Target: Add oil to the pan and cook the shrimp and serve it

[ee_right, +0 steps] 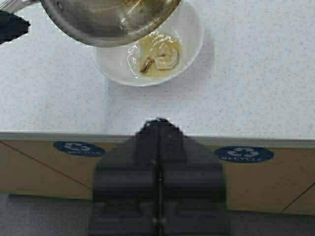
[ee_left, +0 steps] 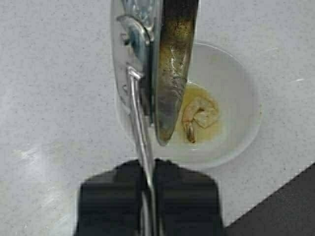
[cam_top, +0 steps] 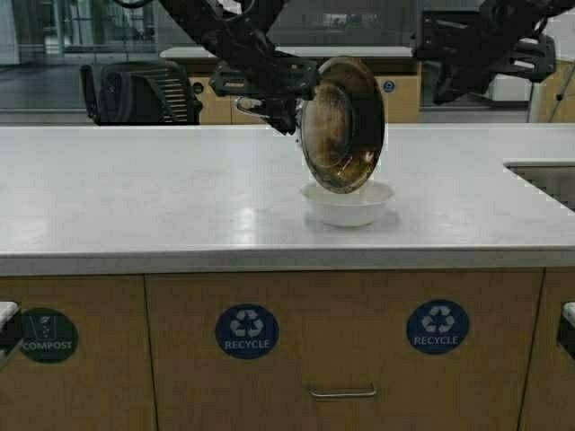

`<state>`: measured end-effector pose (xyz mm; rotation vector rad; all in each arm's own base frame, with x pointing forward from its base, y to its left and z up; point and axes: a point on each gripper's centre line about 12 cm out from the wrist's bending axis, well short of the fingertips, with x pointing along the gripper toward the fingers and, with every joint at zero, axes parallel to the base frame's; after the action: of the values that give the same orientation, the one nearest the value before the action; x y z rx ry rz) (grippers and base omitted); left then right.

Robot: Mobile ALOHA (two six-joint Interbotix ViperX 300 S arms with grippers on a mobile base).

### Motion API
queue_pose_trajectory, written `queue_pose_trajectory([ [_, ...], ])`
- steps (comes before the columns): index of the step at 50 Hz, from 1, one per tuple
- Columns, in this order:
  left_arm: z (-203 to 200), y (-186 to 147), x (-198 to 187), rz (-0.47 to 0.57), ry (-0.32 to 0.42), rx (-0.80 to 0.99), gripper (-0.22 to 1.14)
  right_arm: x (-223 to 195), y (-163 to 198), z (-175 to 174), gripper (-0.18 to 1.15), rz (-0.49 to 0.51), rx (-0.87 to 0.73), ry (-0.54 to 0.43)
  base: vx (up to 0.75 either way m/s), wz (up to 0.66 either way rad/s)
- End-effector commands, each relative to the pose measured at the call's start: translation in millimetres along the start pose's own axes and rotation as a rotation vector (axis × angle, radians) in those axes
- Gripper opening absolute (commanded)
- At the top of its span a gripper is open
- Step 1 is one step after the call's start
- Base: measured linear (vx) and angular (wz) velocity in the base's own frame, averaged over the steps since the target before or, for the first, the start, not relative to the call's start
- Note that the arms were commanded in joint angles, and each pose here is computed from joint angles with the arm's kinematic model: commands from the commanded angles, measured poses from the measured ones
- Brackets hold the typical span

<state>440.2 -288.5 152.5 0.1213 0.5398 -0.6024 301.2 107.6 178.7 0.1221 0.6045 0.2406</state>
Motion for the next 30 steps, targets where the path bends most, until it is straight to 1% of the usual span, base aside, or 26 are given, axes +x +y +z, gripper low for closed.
queue_pose_trajectory([
  [1,57.6,-4.4,-29.5,-0.012,-0.141,-0.007,0.04,-1.8,1.9,7.6,0.07,0.005,-0.002,-0.03,0.0,0.0],
  [6,60.1,3.3,-32.6,-0.013,-0.159,-0.096,0.04,-1.8,1.8,7.0,0.07,0.005,-0.002,-0.028,0.0,0.0],
  [16,58.9,35.0,-45.7,-0.059,-0.268,-0.41,0.04,-1.9,1.6,6.4,0.07,0.004,0.001,-0.027,0.0,0.0],
  [20,47.9,48.5,-50.7,-0.061,-0.301,-0.539,0.04,-1.9,2.1,6.3,0.07,0.006,-0.001,-0.027,0.0,0.0],
  [24,36.5,60.0,-57.4,-0.074,-0.353,-0.667,0.04,-1.9,1.6,6.4,0.07,0.004,0.0,-0.027,0.0,0.0],
  [30,15.4,68.5,-65.3,-0.135,-0.433,-0.848,0.04,-1.9,1.6,6.4,0.07,0.004,0.003,-0.027,0.0,0.0],
])
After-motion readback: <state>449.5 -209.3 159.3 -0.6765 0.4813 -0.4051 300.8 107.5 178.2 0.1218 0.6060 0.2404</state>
